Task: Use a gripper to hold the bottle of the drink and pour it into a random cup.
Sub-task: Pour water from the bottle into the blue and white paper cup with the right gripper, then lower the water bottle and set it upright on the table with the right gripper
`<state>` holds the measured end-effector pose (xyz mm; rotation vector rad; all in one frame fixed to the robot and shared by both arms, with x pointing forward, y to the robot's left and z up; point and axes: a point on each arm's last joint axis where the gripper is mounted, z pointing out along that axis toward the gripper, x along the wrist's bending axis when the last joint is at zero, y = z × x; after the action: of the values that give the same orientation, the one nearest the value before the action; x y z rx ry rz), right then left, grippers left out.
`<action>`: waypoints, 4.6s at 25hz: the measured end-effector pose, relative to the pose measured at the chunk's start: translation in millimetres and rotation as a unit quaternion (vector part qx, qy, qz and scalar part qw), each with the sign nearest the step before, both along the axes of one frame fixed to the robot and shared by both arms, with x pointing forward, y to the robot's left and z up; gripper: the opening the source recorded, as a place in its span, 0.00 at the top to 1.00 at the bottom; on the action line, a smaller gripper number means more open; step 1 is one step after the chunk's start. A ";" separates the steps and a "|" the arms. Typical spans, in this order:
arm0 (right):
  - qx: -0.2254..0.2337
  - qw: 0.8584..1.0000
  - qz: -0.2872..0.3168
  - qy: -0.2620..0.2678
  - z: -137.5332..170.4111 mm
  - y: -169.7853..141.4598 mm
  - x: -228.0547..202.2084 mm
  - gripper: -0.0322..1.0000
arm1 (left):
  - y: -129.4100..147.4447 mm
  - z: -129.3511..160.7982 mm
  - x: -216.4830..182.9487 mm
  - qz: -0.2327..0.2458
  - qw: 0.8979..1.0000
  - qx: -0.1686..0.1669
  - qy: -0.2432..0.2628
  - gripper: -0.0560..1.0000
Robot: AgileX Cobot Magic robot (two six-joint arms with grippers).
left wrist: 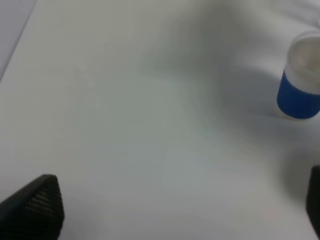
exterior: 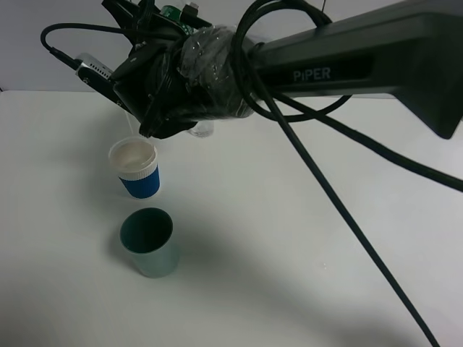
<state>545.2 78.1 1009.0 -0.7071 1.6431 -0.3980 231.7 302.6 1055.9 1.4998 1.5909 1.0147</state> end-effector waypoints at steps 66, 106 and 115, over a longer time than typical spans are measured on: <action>0.689 0.643 -0.248 0.225 76.0 -38.7 -28.6 0.42 | -0.1 0.0 0.0 0.000 1.000 0.000 0.000 0.02; 0.698 0.508 -0.245 0.442 -9.7 -141.4 -96.4 0.42 | -0.1 0.0 0.0 0.000 1.000 0.000 0.000 0.02; 0.672 0.531 -0.232 0.460 -27.8 -164.3 -109.5 0.42 | -0.1 0.0 0.0 0.000 1.000 0.000 0.000 0.02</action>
<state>435.7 -86.2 981.3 0.9485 2.4110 1.1025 231.7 302.5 1055.9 1.4995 1.5906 1.0135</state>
